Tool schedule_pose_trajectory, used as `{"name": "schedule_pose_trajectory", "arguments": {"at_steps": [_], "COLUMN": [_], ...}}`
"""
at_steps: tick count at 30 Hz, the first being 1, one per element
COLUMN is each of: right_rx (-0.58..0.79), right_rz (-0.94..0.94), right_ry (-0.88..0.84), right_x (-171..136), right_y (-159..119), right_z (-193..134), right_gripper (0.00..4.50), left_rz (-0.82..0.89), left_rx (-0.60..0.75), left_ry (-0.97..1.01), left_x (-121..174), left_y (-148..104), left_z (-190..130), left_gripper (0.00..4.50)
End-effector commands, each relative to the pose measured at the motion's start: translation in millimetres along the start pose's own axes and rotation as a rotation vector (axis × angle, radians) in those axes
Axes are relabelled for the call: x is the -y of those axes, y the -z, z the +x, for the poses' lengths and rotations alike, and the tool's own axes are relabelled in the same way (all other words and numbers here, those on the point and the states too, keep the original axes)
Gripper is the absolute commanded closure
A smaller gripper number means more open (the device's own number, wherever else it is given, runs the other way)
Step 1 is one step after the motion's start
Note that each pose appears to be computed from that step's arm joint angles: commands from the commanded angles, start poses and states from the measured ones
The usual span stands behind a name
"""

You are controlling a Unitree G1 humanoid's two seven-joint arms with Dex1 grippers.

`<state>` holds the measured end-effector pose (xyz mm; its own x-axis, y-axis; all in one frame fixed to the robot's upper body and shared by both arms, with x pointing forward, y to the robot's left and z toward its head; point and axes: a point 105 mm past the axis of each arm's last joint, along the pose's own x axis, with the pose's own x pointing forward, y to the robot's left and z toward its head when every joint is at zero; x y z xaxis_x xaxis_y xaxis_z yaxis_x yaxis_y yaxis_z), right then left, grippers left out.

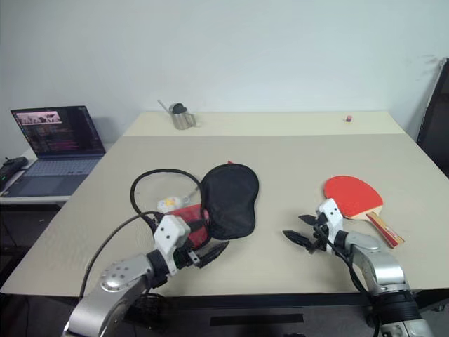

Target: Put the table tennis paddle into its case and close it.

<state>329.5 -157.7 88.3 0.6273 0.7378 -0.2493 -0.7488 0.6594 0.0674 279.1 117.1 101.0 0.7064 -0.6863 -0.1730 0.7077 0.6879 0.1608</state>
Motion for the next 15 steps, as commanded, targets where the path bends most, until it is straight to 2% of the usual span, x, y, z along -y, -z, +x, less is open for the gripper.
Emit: {"name": "schedule_pose_trajectory", "arguments": {"at_steps": [1, 4, 9, 15], "right_rx": [-0.001, 0.007, 0.055, 0.062], "right_rz": [-0.029, -0.025, -0.032, -0.033], "right_ry": [-0.007, 0.008, 0.012, -0.045], "right_x": [-2, -1, -4, -15], "right_y": [-6, -8, -28, -34], "right_z": [-6, -9, -13, -7], "right_gripper": [0.03, 0.03, 0.03, 0.03], "left_rz": [0.042, 0.046, 0.037, 0.031], "left_rx": [0.046, 0.055, 0.068, 0.093], "left_ry": [0.003, 0.005, 0.017, 0.002], "left_x": [-2, -4, -6, -10], "left_y": [-10, -11, -8, -12], "left_z": [6, 10, 11, 6], "left_gripper": [0.12, 0.12, 0.12, 0.12]}}
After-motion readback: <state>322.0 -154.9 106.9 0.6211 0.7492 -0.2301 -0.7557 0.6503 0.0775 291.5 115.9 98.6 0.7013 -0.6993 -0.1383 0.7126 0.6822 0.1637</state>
